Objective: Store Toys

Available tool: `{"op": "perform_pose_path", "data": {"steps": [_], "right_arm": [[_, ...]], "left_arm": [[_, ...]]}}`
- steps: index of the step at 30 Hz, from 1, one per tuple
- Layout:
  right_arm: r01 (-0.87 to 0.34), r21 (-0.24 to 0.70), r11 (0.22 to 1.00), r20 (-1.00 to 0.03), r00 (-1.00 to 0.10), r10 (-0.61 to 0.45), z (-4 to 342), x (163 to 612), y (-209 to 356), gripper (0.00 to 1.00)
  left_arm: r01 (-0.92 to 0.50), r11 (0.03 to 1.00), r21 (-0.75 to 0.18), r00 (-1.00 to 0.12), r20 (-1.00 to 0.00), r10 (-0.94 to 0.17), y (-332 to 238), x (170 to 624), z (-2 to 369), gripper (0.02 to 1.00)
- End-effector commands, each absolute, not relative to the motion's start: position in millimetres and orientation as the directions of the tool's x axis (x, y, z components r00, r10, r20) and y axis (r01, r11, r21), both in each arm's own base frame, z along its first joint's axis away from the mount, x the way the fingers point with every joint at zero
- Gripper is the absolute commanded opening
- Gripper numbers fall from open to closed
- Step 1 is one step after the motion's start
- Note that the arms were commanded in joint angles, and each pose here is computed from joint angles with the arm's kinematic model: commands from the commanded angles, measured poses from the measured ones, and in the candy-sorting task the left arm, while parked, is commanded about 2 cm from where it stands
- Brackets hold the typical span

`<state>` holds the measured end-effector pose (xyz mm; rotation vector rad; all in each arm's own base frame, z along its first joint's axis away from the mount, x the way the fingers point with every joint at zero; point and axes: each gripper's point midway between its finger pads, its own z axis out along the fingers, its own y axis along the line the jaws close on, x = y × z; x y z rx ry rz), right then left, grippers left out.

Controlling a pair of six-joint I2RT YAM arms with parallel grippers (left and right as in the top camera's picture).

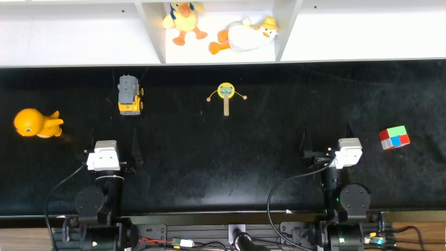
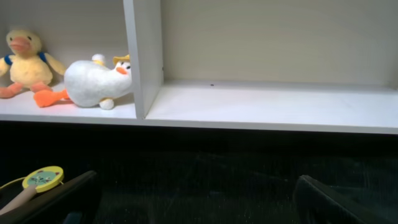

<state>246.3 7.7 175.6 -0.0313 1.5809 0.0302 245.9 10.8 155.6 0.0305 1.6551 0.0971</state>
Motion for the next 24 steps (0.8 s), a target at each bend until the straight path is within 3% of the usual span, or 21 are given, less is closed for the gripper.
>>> {"op": "perform_pose_path", "data": {"steps": [1, 13, 24], "right_arm": [[-0.042, 0.004, 0.999, -1.0, -0.012, 0.003, 171.7, 246.7, 8.1, 0.996], [-0.042, 0.004, 0.999, -1.0, -0.012, 0.003, 171.7, 246.7, 8.1, 0.996], [-0.042, 0.004, 0.999, -1.0, -0.012, 0.003, 171.7, 246.7, 8.1, 0.996]], "left_arm": [[-0.116, 0.992, -0.052, -0.438, -0.894, -0.098, 16.8, 227.3, 185.9, 0.996], [-0.081, 0.994, -0.076, -0.389, -0.916, -0.102, 10.4, 230.1, 173.0, 0.996], [-0.104, 0.991, -0.084, -0.374, -0.92, -0.117, 18.0, 247.4, 189.4, 0.996]]}}
